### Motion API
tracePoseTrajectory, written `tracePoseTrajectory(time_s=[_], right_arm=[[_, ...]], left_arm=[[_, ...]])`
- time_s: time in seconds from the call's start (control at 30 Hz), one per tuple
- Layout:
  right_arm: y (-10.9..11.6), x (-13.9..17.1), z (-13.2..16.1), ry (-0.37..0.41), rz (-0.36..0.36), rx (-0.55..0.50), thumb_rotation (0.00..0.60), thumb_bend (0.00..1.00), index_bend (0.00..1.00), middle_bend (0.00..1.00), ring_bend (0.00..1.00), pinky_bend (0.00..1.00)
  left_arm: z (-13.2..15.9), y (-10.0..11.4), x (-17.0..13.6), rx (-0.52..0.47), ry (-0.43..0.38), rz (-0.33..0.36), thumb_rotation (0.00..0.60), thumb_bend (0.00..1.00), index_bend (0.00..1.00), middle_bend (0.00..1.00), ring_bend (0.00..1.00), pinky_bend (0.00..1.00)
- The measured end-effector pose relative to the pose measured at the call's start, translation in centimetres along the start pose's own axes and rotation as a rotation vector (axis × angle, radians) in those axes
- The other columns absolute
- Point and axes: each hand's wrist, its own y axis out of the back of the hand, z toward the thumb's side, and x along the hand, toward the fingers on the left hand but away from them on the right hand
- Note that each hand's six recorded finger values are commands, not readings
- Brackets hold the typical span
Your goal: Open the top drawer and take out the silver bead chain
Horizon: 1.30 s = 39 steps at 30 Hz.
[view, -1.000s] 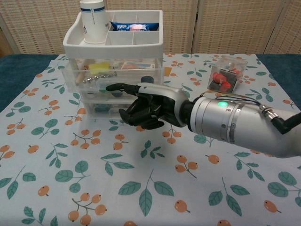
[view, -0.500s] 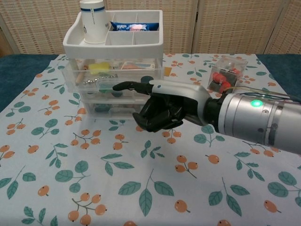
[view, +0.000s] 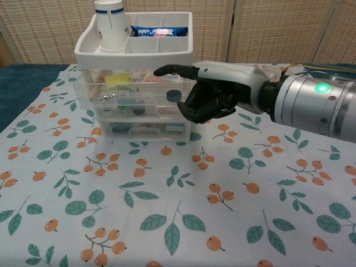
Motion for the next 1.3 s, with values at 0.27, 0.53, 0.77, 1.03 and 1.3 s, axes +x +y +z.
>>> tracePoseTrajectory(time_s=[0.27,0.53,0.77,1.03,1.3], right_arm=[[0.1,-0.4,-0.2,-0.036,0.018,0.047,0.6,0.67,0.09,0.91,1.0,1.0],[-0.1,0.5,0.2,-0.02,0.023,0.041,0.6,0.67,0.13,0.91,1.0,1.0],[-0.8,2.0,0.7,0.004,0.053,0.029,0.6,0.68,0.13,0.91,1.0,1.0],[-1.7,3.6,1.0,0.022,0.093,0.035,0.6,0.67,0.13,0.91,1.0,1.0],[-1.3,4.7,1.2,0.042,0.079,0.058,0.6,0.55,0.0,0.85,1.0,1.0]], left_arm=[[0.0,0.0,0.0,0.0,0.003,0.0,0.6,0.24,0.07,0.07,0.05,0.08],[0.1,-0.1,0.2,-0.002,-0.002,-0.002,0.6,0.23,0.07,0.07,0.05,0.08],[0.2,-0.2,0.2,0.0,-0.004,-0.006,0.6,0.23,0.07,0.07,0.05,0.08],[0.3,-0.3,0.2,-0.002,-0.006,-0.009,0.6,0.23,0.08,0.07,0.05,0.08],[0.4,-0.2,0.3,-0.006,-0.009,-0.005,0.6,0.24,0.08,0.07,0.05,0.08]])
